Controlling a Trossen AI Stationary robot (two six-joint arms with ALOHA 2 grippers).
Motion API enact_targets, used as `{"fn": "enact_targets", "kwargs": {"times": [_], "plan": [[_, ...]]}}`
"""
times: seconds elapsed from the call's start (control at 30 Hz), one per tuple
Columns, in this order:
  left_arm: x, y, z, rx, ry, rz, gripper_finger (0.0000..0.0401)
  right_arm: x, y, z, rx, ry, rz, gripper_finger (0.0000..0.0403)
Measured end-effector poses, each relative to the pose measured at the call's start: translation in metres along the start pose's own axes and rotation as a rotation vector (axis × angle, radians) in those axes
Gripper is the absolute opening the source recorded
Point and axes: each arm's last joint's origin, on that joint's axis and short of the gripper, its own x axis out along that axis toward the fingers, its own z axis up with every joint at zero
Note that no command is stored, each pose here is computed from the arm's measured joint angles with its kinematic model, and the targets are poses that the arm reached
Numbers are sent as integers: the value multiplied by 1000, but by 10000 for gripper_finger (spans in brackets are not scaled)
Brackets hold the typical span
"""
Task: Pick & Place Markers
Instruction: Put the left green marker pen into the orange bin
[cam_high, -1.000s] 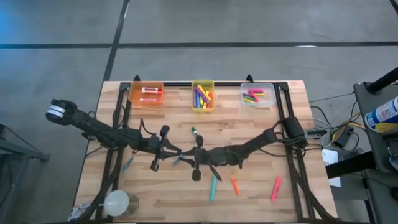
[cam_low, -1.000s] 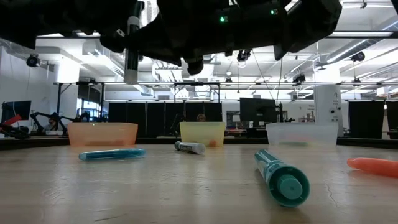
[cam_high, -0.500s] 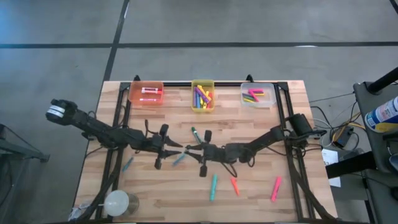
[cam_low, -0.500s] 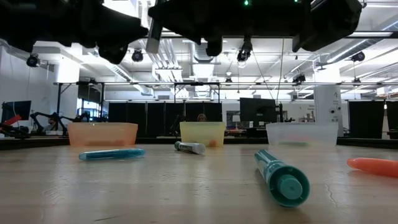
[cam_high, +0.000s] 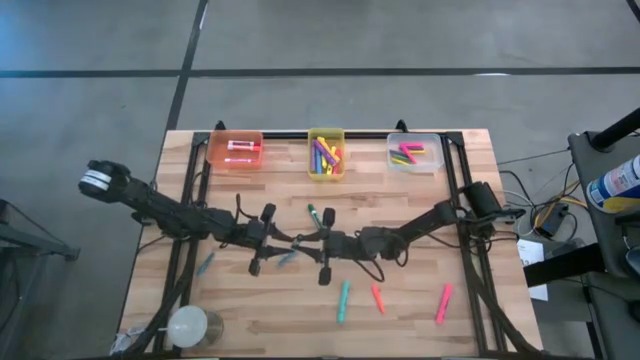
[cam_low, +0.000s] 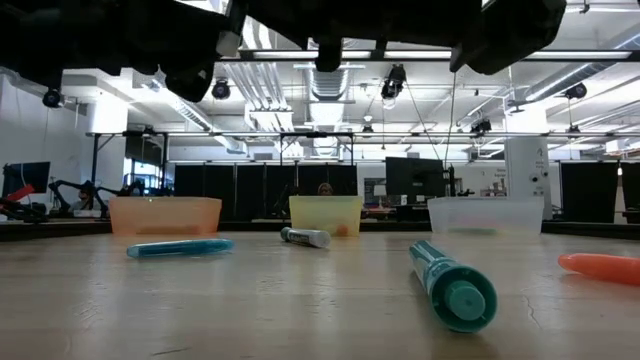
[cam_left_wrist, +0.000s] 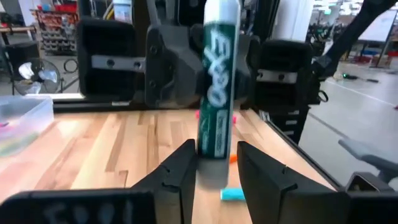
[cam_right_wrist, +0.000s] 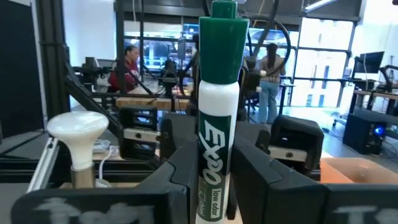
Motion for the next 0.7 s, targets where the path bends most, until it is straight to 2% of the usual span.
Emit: {"fn": "enact_targets", "kwargs": {"times": [0.27, 0.43, 0.53, 0.7], "plan": [[6, -1, 3, 36, -7, -12, 107, 2, 0, 0, -7, 10, 4, 67], [17, -2, 5, 67, 53, -5, 66, 1, 1, -1, -16, 14, 15, 75], [20, -1, 11, 109, 97, 52, 58, 0, 0, 0, -33, 14, 10, 93], [11, 8, 26, 160, 223, 230, 58, -10, 2, 11, -50, 37, -65, 134]]}}
